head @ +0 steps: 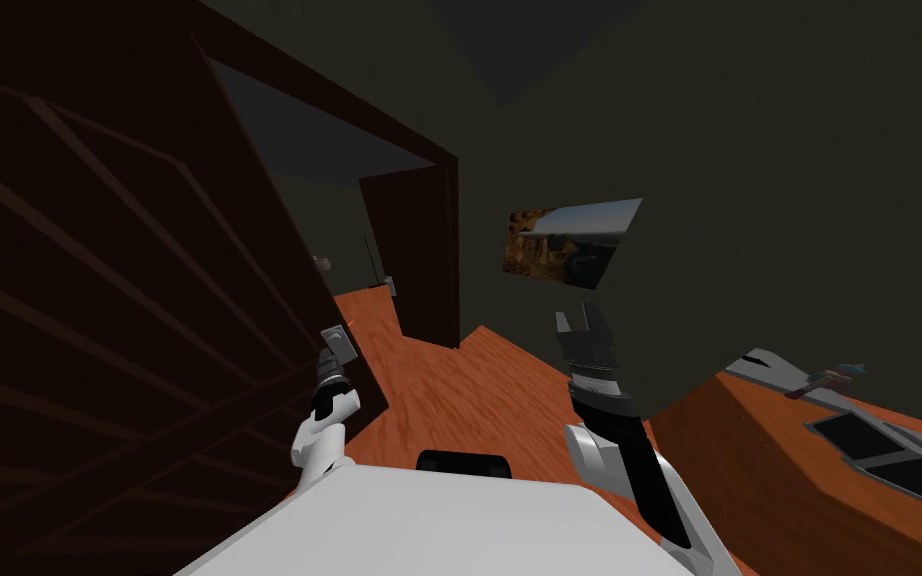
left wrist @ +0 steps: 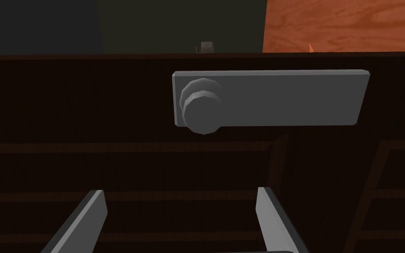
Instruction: Push the door open
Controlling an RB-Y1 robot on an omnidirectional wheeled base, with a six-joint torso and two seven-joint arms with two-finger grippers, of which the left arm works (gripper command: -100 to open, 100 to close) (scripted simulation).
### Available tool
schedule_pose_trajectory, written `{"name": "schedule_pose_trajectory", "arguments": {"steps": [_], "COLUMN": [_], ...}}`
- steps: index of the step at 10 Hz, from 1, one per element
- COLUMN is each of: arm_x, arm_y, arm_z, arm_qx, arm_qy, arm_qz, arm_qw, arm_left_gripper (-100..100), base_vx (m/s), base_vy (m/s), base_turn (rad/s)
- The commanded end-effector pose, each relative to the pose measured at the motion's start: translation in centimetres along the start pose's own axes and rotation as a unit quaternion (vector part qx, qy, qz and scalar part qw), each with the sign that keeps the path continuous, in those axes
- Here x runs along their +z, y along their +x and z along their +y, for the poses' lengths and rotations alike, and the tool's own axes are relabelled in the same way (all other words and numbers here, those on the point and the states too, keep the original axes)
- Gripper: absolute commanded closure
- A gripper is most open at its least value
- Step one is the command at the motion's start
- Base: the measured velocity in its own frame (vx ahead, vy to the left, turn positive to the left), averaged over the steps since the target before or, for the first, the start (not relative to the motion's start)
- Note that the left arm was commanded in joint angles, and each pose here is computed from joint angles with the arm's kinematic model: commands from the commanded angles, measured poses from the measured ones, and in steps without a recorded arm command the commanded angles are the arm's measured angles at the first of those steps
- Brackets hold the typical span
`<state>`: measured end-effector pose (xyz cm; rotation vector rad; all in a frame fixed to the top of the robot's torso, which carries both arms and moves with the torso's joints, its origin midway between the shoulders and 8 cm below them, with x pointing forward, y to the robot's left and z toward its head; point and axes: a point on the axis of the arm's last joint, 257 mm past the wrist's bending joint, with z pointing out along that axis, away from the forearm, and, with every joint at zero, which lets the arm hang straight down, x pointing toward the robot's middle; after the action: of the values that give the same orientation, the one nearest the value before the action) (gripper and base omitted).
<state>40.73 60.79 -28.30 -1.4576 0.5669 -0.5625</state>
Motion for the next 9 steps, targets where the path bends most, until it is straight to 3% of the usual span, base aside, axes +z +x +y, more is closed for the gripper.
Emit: {"name": "schedule_pose_trajectory", "arguments": {"steps": [1, 5, 9], "arm_x": [0.49, 0.74, -0.26], "arm_y": [-0.8, -1.7, -1.3], "arm_z": [-0.6, -0.8, 0.7], "arm_qx": [0.006, 0.010, 0.003], "arm_qy": [0.007, 0.013, 0.004], "arm_qz": [-0.003, -0.005, -0.005], "arm_qw": [1.0000, 0.9998, 1.0000], "arm_left_gripper": [-100, -100, -100], "base_vx": [0.052, 0.135, 0.125], "base_vy": [0.064, 0.116, 0.154], "base_turn": [0.001, -0.010, -0.008]}}
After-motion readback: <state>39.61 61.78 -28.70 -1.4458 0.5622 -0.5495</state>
